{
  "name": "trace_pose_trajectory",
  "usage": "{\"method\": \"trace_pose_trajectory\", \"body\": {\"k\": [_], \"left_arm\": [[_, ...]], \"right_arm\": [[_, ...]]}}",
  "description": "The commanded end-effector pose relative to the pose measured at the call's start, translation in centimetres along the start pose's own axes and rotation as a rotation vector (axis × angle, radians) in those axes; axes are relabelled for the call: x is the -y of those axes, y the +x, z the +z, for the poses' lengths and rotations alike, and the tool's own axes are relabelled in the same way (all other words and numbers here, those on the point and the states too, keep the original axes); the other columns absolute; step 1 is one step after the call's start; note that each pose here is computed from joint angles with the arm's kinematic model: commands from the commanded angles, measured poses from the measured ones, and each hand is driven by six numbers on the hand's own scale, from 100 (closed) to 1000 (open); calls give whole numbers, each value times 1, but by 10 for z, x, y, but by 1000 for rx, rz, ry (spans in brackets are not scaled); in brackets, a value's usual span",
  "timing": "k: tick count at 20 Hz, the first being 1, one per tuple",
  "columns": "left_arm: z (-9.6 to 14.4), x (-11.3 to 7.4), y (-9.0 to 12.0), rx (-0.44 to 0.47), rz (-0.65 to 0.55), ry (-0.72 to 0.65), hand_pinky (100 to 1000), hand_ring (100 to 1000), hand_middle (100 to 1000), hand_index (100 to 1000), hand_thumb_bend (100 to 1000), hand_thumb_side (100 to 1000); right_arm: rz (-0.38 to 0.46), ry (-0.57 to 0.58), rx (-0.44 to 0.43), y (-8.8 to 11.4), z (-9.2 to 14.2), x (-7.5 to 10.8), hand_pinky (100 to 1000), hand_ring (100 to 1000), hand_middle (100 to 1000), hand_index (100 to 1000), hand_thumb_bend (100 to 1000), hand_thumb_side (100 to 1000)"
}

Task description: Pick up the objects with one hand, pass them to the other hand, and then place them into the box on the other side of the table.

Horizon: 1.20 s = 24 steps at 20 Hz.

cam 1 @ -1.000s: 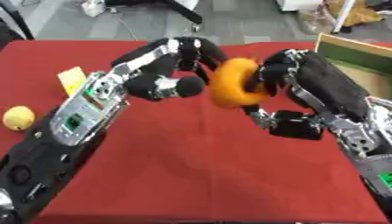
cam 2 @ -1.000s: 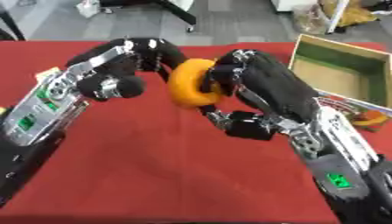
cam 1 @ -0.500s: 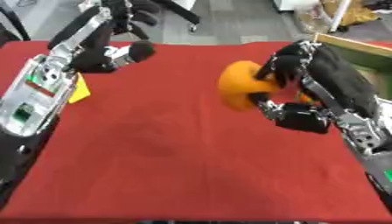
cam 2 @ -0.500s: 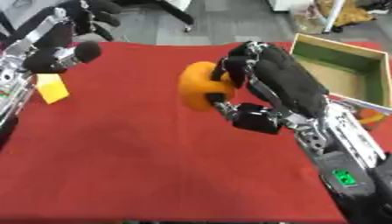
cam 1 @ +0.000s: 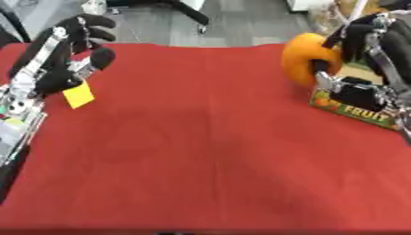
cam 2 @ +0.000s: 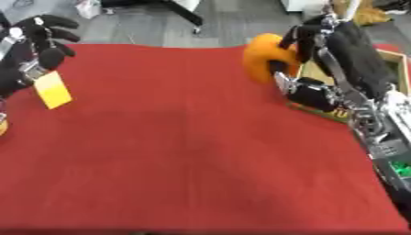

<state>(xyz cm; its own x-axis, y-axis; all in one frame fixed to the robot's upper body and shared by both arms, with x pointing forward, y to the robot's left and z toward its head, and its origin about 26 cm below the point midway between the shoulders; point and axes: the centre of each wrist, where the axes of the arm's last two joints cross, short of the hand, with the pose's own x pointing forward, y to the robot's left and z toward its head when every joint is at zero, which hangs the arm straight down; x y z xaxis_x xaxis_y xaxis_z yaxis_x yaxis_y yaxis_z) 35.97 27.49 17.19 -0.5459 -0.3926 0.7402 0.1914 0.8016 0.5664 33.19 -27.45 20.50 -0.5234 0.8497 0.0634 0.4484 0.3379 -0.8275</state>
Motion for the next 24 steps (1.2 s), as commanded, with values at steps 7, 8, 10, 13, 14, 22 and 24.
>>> {"method": "trace_pose_trajectory", "body": {"k": [7, 8, 10, 13, 14, 22, 24], "left_arm": [[15, -6, -3, -9, -14, 71, 644, 723, 749, 800, 689, 679], [17, -5, -3, -9, -15, 75, 644, 723, 748, 800, 688, 679], [19, -2, -3, -7, -15, 81, 644, 722, 747, 800, 688, 679], [23, 1, -2, -2, -11, 88, 644, 721, 746, 800, 687, 680], [24, 2, -2, 0, -8, 89, 644, 721, 746, 799, 686, 680], [26, 7, 0, 26, 10, 104, 646, 723, 747, 802, 682, 680], [26, 7, 2, 33, 12, 104, 647, 724, 748, 802, 683, 679]], "right_arm": [[162, -75, -280, -94, -5, 21, 310, 388, 282, 316, 100, 114], [159, -77, -311, -104, -5, 21, 324, 396, 284, 315, 100, 116], [147, -87, -385, -125, -5, 20, 334, 403, 287, 312, 100, 122], [129, -103, -481, -151, -1, 17, 360, 426, 303, 318, 102, 139], [124, -102, -506, -158, 1, 15, 372, 435, 312, 326, 107, 146], [102, 7, -548, -191, 16, -1, 512, 588, 524, 597, 248, 278], [116, 61, -559, -196, 21, -4, 552, 635, 579, 705, 338, 360]]}}
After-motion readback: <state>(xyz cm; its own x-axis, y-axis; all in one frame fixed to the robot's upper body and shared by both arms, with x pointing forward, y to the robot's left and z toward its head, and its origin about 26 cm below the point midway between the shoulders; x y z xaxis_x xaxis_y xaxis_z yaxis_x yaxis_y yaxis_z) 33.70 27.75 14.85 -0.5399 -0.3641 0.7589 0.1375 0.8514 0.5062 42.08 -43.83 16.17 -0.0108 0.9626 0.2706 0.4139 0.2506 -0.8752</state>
